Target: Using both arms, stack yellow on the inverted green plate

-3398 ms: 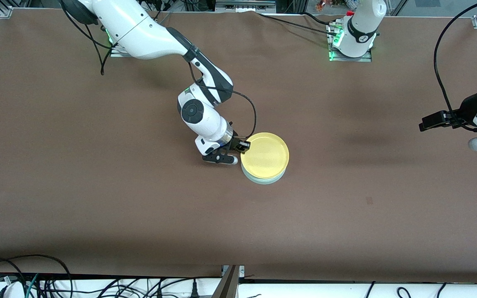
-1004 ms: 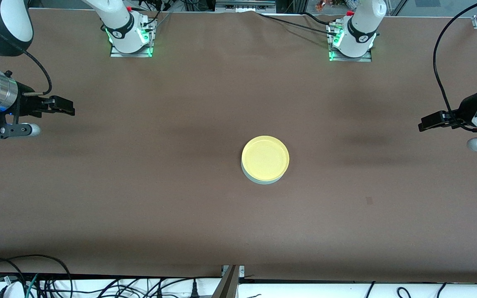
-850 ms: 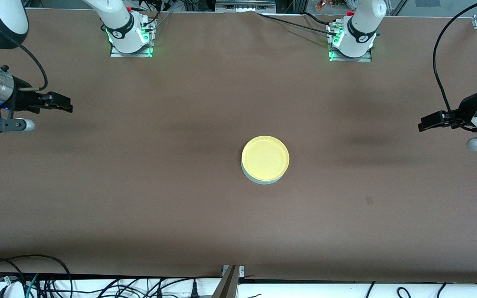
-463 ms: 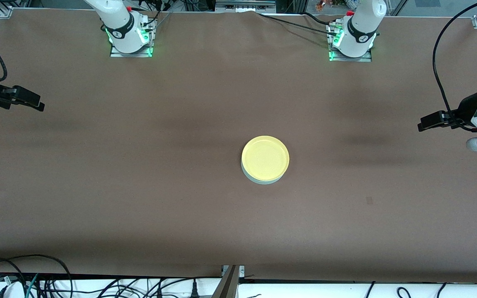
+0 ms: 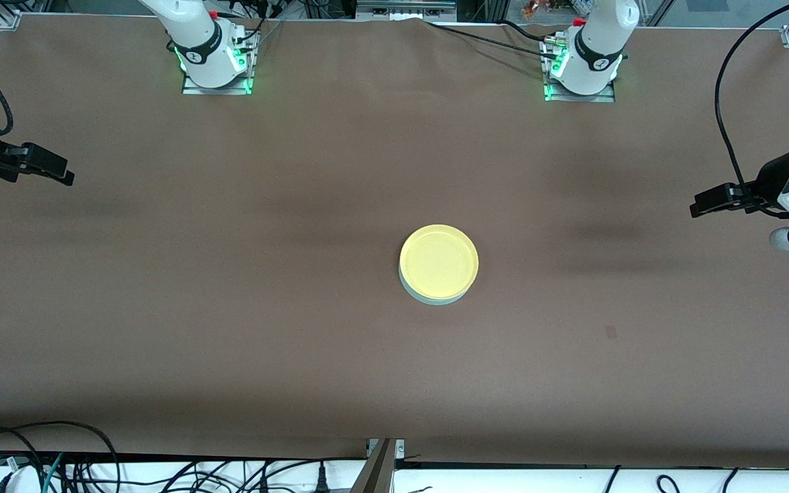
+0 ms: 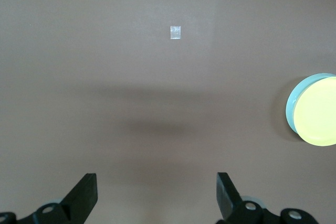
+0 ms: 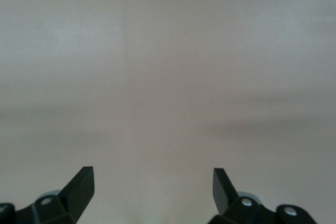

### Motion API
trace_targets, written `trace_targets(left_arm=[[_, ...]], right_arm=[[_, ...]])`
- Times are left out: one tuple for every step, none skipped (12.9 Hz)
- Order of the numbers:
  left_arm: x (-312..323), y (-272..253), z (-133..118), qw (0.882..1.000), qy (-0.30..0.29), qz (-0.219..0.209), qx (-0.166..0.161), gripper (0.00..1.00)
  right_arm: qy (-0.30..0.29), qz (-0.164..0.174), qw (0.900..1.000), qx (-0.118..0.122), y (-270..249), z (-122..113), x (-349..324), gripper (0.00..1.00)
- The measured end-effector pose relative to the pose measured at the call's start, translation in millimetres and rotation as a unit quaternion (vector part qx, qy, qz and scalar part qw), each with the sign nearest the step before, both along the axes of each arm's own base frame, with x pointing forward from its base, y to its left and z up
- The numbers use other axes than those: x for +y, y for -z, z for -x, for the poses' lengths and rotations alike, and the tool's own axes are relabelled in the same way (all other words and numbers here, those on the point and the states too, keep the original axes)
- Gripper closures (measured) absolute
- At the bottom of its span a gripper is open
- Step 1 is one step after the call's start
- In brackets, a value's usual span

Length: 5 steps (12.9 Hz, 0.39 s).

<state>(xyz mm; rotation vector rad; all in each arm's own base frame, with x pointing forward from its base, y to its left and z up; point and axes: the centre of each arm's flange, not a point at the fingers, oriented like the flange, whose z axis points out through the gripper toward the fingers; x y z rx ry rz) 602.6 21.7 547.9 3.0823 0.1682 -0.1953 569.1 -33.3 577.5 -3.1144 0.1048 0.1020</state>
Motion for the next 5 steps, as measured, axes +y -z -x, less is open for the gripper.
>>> trace_targets(left_arm=[[0.0, 0.0, 0.0, 1.000, 0.000, 0.000, 0.000, 0.00], [-0.1, 0.0, 0.0, 1.000, 0.000, 0.000, 0.000, 0.00], [-0.1, 0.0, 0.0, 1.000, 0.000, 0.000, 0.000, 0.00], [-0.1, 0.0, 0.0, 1.000, 0.000, 0.000, 0.000, 0.00], [-0.2, 0.0, 0.0, 1.000, 0.000, 0.000, 0.000, 0.00]], right_arm=[[0.001, 0.000, 1.000, 0.000, 0.3, 0.1, -1.2, 0.00], [0.002, 0.000, 1.000, 0.001, 0.8, 0.2, -2.2, 0.00], [0.003, 0.000, 1.000, 0.001, 1.1, 0.3, -2.9, 0.00], [0.003, 0.000, 1.000, 0.001, 1.4, 0.4, -3.3, 0.00], [0.003, 0.000, 1.000, 0.002, 1.5, 0.4, -3.3, 0.00]])
